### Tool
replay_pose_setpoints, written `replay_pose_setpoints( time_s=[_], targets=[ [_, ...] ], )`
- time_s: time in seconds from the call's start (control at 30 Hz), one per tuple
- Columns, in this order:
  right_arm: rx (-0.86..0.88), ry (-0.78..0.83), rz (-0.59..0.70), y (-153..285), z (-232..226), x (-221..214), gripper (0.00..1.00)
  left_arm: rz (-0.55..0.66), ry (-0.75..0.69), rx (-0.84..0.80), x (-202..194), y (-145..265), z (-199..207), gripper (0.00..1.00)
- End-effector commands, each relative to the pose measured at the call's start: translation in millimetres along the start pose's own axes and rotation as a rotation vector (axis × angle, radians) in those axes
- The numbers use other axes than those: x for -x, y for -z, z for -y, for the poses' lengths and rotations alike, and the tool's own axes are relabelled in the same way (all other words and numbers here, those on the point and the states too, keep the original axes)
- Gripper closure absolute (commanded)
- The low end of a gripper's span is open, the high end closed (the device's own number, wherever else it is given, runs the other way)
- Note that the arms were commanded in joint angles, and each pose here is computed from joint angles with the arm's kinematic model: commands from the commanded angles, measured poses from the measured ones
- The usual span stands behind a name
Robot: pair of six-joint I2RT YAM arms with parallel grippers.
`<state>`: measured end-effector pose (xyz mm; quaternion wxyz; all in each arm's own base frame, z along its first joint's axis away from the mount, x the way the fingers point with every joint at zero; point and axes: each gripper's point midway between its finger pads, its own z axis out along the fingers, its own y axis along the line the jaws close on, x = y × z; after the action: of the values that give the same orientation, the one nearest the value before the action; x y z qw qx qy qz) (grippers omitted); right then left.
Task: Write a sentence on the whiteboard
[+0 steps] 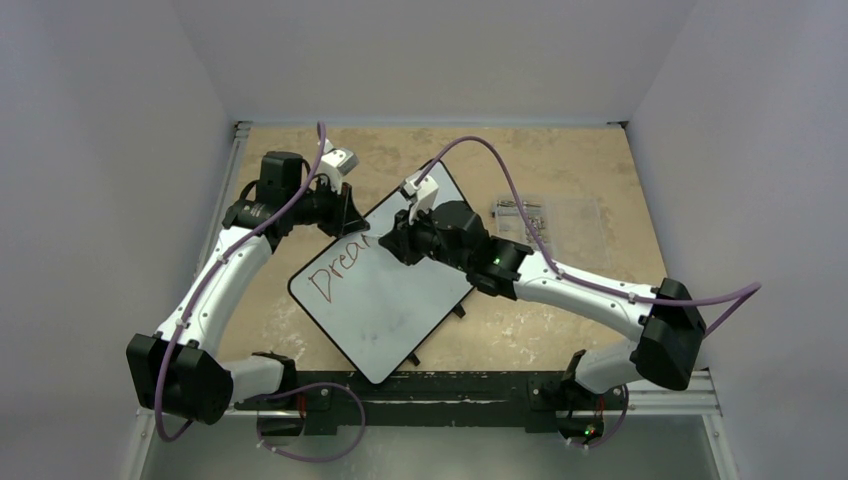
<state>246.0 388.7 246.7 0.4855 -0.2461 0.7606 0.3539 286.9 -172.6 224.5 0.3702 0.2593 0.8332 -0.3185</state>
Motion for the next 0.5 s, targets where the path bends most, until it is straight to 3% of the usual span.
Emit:
replay_pose_setpoints(
  time_s=[0.0,0.47],
  targets=[
    [-0.084,0.007,0.033,0.2,18.4,16.8,1.00,0.033,-0.092,-0.040,12.0,4.2,14.1,1.00],
    [-0.065,-0.030,-0.015,6.4,23.1,-9.3,1.00,0.032,-0.092,-0.040,11.7,4.1,13.9,1.00]
  ],
)
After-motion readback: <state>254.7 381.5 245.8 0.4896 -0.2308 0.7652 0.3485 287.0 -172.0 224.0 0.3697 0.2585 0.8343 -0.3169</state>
